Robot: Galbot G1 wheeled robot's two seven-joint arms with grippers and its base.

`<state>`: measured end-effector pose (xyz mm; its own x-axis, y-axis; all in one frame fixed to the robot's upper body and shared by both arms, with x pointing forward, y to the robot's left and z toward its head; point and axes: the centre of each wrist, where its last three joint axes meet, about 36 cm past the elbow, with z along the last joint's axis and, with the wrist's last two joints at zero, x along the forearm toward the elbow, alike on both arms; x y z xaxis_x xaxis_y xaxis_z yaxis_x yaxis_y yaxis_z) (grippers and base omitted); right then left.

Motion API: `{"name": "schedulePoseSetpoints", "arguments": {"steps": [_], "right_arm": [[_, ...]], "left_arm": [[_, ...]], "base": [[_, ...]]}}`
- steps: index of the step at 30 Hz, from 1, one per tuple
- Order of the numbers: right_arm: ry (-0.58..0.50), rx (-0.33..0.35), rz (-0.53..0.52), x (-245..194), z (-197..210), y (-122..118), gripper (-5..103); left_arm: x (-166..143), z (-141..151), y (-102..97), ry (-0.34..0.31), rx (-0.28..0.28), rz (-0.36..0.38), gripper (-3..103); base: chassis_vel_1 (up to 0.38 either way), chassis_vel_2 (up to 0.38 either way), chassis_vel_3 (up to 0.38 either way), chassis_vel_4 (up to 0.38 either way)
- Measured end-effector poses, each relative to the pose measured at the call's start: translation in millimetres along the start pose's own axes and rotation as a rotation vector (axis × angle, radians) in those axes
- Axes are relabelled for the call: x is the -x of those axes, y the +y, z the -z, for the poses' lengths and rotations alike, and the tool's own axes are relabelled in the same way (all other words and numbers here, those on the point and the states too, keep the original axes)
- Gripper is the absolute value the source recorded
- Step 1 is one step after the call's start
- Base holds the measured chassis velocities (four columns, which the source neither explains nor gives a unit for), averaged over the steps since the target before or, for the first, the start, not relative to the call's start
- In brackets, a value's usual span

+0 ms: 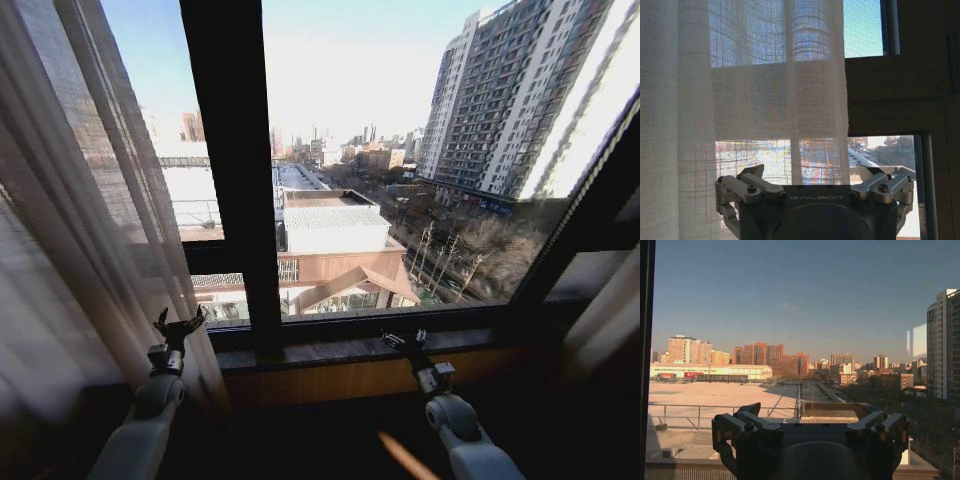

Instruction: Open the curtains by pulling them apart, changing their state from closed to fully open.

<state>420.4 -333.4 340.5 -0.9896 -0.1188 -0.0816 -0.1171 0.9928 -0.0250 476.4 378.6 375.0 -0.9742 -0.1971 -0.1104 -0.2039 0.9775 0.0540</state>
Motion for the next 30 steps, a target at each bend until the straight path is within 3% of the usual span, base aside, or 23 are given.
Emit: {"name": "schedulePoseSetpoints", "arguments": {"steps": [5,11,13,15,18,22,25,30], "right_arm": [[0.000,0.000,0.000,0,0,0,100],[0.000,0.000,0.000,0,0,0,100],[0.000,0.000,0.000,0,0,0,100],[0.000,0.000,0.000,0,0,0,100],[0.000,0.000,0.000,0,0,0,100],[0.000,0.000,0.000,0,0,0,100],[0.000,0.000,0.000,0,0,0,100],[0.000,0.000,0.000,0,0,0,100]], "left_arm": [[10,-2,3.2,0.000,0.002,-0.013,102],[4,-7,8.8,-0.020,-0.006,-0.038,83],[4,-8,9.0,-0.021,-0.007,-0.038,83],[1,-10,10.1,-0.025,-0.009,-0.036,67],[0,-11,10.5,-0.028,-0.010,-0.034,61],[-2,-10,12.0,-0.032,-0.012,-0.030,40],[-2,-10,13.4,-0.031,-0.013,-0.026,34],[-3,-11,15.7,-0.030,-0.014,-0.016,13]], "base": [[0.000,0.000,0.000,0.000],[0.000,0.000,0.000,0.000],[0.000,0.000,0.000,0.000],[0.000,0.000,0.000,0.000],[0.000,0.000,0.000,0.000],[0.000,0.000,0.000,0.000],[0.000,0.000,0.000,0.000],[0.000,0.000,0.000,0.000]]}}
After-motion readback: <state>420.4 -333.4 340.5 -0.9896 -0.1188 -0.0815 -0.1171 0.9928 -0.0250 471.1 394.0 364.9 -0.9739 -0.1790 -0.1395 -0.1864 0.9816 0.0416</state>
